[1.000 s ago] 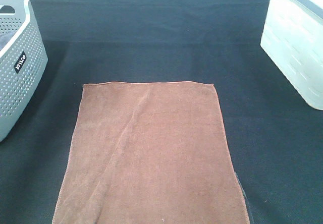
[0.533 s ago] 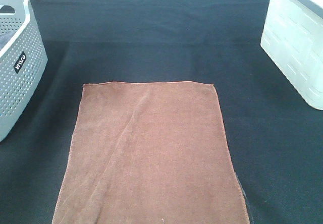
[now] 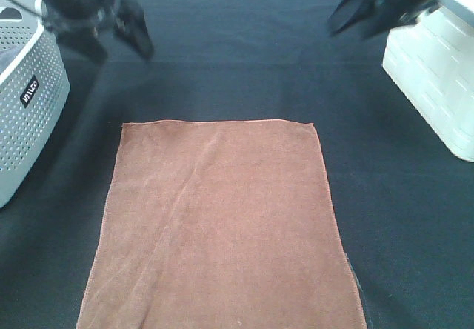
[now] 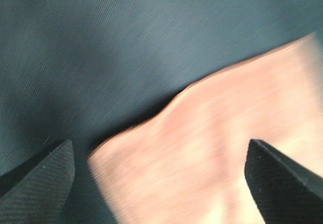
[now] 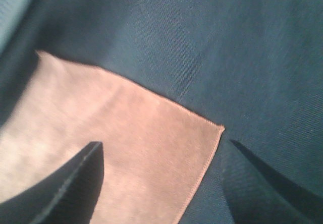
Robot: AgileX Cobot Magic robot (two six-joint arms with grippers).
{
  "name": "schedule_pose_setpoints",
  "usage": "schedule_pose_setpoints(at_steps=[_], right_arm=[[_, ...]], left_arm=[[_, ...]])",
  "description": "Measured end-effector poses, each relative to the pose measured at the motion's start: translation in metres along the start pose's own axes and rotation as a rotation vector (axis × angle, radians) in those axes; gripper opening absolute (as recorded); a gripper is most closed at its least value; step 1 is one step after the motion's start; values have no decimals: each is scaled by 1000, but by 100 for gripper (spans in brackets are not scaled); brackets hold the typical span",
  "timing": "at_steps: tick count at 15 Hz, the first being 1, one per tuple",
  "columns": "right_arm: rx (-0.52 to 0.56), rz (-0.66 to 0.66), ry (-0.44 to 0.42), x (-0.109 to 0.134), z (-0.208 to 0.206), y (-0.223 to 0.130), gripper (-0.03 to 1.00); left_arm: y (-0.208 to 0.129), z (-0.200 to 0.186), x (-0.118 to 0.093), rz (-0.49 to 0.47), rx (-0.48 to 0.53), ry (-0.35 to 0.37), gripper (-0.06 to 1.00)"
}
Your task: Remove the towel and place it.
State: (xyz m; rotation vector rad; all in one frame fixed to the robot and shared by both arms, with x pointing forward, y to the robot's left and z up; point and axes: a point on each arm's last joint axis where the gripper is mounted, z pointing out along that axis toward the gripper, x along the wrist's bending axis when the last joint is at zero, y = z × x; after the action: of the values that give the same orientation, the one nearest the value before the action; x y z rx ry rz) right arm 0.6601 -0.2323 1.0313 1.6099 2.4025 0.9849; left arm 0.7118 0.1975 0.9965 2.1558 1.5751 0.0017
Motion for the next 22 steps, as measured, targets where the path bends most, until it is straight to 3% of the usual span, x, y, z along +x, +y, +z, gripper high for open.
schedule_pose_setpoints(at_steps=[4, 7, 12, 14, 16, 22], right_arm=[[136, 48, 22, -19, 65, -24, 64], [153, 68, 20, -25, 82, -30, 64], [137, 139, 17, -36, 110, -39, 64], [146, 160, 16, -41, 122, -45, 64], [152, 173, 13, -44, 130, -49, 62], [121, 176, -66, -56, 141, -53, 61]], left_arm=[[-14, 41, 13, -5, 138, 15, 86], [-19, 55, 19, 6, 171, 13, 86], [-33, 82, 37, -16, 258, 17, 85], [-42, 99, 38, -30, 315, -53, 85], [-42, 101, 37, -30, 319, -72, 85], [-43, 100, 44, -18, 334, -28, 85]])
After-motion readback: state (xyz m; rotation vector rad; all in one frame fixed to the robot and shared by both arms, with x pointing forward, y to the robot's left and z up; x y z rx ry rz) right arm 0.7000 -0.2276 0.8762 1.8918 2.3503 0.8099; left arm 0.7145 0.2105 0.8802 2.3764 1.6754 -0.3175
